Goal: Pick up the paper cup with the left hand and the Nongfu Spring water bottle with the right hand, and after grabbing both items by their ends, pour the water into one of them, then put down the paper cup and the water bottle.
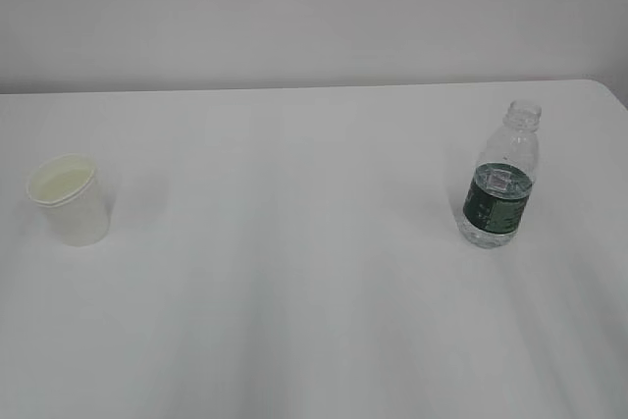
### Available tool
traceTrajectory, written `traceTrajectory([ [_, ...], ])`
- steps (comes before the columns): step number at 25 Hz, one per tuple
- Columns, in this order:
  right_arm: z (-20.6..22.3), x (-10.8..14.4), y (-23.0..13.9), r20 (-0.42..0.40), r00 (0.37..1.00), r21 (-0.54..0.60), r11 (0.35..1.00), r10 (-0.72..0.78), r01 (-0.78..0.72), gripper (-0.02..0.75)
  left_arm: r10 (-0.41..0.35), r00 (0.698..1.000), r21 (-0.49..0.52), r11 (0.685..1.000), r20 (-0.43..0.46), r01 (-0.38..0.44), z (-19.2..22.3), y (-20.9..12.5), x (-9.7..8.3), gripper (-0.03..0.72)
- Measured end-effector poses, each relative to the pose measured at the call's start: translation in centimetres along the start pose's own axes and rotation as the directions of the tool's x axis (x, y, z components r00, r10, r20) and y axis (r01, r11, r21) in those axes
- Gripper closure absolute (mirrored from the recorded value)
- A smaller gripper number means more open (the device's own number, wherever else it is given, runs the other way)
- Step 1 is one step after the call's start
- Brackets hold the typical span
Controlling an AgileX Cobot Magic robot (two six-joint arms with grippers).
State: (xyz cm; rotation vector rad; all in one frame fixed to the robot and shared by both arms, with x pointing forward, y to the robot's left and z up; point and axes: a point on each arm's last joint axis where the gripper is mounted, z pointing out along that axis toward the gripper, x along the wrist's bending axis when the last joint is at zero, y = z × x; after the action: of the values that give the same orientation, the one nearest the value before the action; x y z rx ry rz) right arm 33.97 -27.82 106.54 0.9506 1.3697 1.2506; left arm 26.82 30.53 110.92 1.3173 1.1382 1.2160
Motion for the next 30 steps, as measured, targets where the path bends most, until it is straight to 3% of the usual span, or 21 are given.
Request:
traceTrajectory([
  [15, -0.3, 0.0, 0.1, -0.003, 0.995, -0.003, 0.995, -0.095, 0.095, 0.145, -0.048, 0.999, 0.139, 0.989, 0.007, 0.047, -1.3, -1.6, 0.0, 0.142],
  [30, -1.1, -0.1, 0.5, 0.004, 0.998, -0.041, 0.998, -0.055, 0.055, 0.145, -0.064, 0.998, 0.318, 0.946, 0.005, 0.059, -1.7, -3.2, -0.1, 0.153],
])
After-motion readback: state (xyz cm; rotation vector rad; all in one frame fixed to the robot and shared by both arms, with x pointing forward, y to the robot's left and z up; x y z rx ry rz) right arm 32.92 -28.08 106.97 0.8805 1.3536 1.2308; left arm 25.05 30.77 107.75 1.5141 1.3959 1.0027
